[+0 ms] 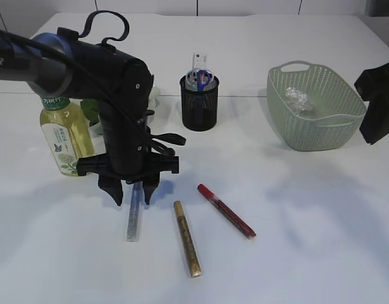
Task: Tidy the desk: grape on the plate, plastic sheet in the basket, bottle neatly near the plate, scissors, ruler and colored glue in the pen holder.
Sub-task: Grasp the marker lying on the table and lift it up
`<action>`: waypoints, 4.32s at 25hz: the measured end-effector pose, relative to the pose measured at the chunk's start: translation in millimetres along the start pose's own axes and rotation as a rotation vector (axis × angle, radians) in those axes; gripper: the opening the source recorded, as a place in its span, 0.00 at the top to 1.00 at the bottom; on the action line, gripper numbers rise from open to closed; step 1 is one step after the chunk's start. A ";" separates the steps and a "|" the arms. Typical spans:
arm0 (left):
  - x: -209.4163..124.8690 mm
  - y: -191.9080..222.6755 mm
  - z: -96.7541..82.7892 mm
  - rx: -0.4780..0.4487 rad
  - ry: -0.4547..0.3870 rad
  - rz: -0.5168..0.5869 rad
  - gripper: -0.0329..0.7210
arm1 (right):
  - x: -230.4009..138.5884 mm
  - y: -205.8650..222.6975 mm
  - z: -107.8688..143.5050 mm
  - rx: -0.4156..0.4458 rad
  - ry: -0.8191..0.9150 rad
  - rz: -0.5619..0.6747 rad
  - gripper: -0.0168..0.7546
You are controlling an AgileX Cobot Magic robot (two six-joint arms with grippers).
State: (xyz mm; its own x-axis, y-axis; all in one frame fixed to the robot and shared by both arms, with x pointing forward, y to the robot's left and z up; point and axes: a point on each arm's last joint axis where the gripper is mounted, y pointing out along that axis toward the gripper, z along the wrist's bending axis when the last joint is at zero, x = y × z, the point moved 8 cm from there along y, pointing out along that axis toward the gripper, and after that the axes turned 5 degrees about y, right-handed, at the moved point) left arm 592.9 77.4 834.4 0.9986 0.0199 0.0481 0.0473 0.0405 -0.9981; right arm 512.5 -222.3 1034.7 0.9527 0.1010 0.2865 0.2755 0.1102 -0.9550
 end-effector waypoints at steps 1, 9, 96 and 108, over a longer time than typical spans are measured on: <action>0.0 1.1 -0.2 0.000 0.000 0.001 0.47 | 0.0 0.0 0.0 0.000 0.000 0.000 0.51; 3.8 7.3 -6.8 -0.032 -0.009 -0.015 0.47 | 0.0 0.0 0.0 0.000 0.000 0.000 0.51; -41.8 -37.7 -23.3 -0.139 0.477 -0.143 0.89 | 0.6 0.0 -4.2 -0.024 -0.008 -0.003 0.51; 7.7 -128.2 -47.3 -0.318 0.564 -0.768 0.89 | 0.7 0.0 -5.1 -0.030 -0.010 -0.004 0.51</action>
State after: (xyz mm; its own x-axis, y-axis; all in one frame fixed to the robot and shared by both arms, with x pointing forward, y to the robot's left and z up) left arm 595.5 25.1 960.8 0.5557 -0.3789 0.7400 0.6045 -0.4269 -0.6725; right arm 513.8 -227.3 1034.5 0.9503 0.1107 0.2910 0.2832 0.0809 -0.9556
